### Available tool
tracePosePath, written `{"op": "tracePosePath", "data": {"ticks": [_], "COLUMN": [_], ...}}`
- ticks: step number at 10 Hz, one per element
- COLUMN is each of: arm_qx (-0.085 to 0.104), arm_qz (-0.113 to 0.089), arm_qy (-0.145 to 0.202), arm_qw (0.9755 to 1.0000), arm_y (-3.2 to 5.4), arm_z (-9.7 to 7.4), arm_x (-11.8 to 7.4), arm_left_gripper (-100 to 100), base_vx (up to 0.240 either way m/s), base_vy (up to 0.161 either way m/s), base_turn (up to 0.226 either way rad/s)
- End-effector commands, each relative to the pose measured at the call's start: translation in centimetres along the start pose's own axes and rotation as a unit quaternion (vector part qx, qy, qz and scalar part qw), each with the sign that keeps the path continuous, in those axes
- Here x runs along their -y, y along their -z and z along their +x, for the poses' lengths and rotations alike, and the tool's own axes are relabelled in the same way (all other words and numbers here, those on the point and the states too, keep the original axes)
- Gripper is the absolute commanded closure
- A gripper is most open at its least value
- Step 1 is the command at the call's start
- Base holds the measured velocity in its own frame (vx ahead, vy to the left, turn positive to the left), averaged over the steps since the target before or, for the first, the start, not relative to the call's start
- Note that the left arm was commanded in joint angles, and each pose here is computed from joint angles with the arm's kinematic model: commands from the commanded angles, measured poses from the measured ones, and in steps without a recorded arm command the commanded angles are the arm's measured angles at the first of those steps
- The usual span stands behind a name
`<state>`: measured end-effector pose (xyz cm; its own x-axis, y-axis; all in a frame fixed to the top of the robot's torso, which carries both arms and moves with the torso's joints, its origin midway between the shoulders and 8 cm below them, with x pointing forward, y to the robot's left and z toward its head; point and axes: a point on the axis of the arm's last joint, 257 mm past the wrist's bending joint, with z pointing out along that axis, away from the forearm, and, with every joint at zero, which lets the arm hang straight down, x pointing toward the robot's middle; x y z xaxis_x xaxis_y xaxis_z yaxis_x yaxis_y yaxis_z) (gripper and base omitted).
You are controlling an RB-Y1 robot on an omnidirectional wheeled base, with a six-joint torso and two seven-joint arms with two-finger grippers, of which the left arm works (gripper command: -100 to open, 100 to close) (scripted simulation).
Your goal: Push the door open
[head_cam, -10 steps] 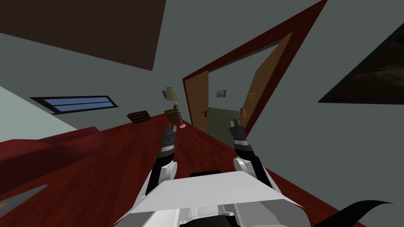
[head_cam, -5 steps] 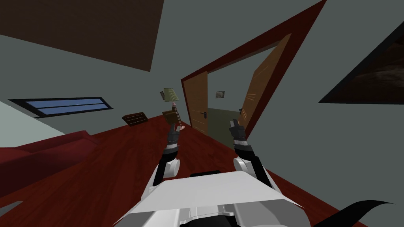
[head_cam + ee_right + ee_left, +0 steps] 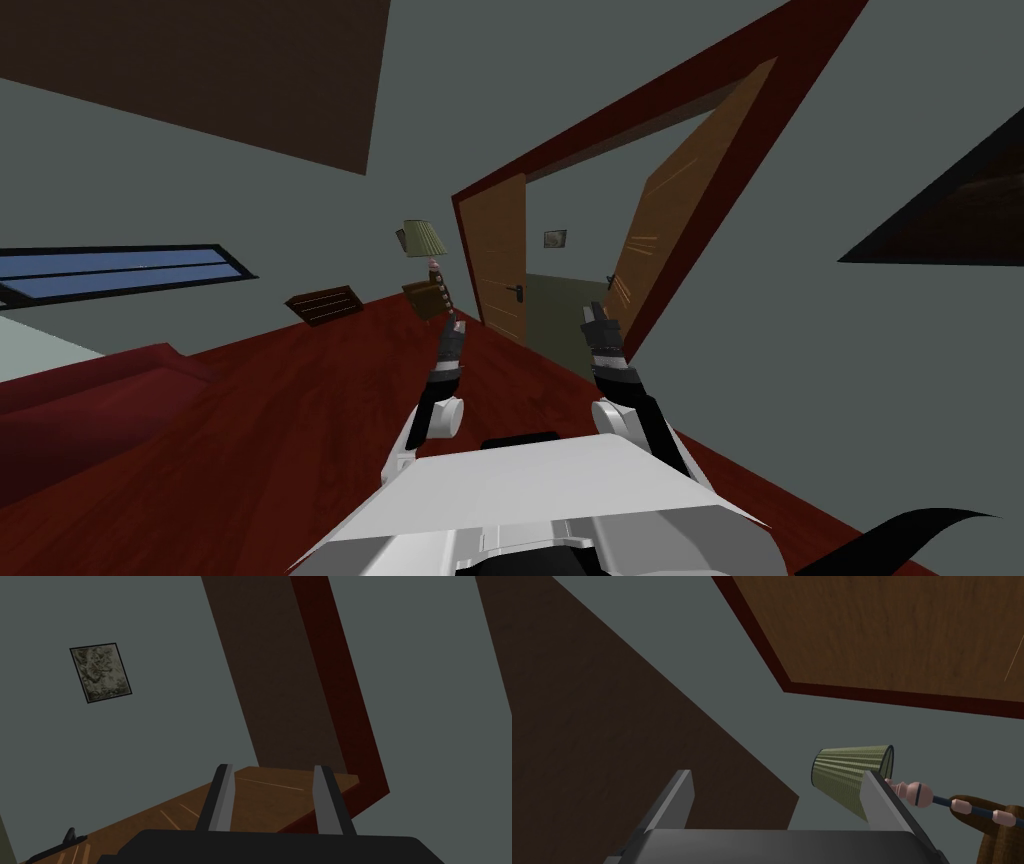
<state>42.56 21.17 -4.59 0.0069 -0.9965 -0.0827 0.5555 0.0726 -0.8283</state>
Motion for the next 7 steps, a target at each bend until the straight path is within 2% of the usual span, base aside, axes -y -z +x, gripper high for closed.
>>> {"op": "tracePosePath", "data": {"ticks": [1, 2, 7], "arm_qx": [-0.006, -0.006, -0.023], "arm_qz": [-0.009, -0.009, -0.036], "arm_qy": [0.006, 0.006, 0.022], "arm_qw": [0.9999, 0.9999, 0.9989], "arm_y": [-0.07, -0.07, -0.50], "arm_z": [0.5, 0.5, 2.4], "arm_x": [-1.4, -1.4, -4.8], "arm_left_gripper": [-100, -100, -100], "base_vx": [0.095, 0.057, 0.078], "base_vy": [0.035, 0.018, 0.033], "base_turn": [-0.055, -0.015, -0.051]}}
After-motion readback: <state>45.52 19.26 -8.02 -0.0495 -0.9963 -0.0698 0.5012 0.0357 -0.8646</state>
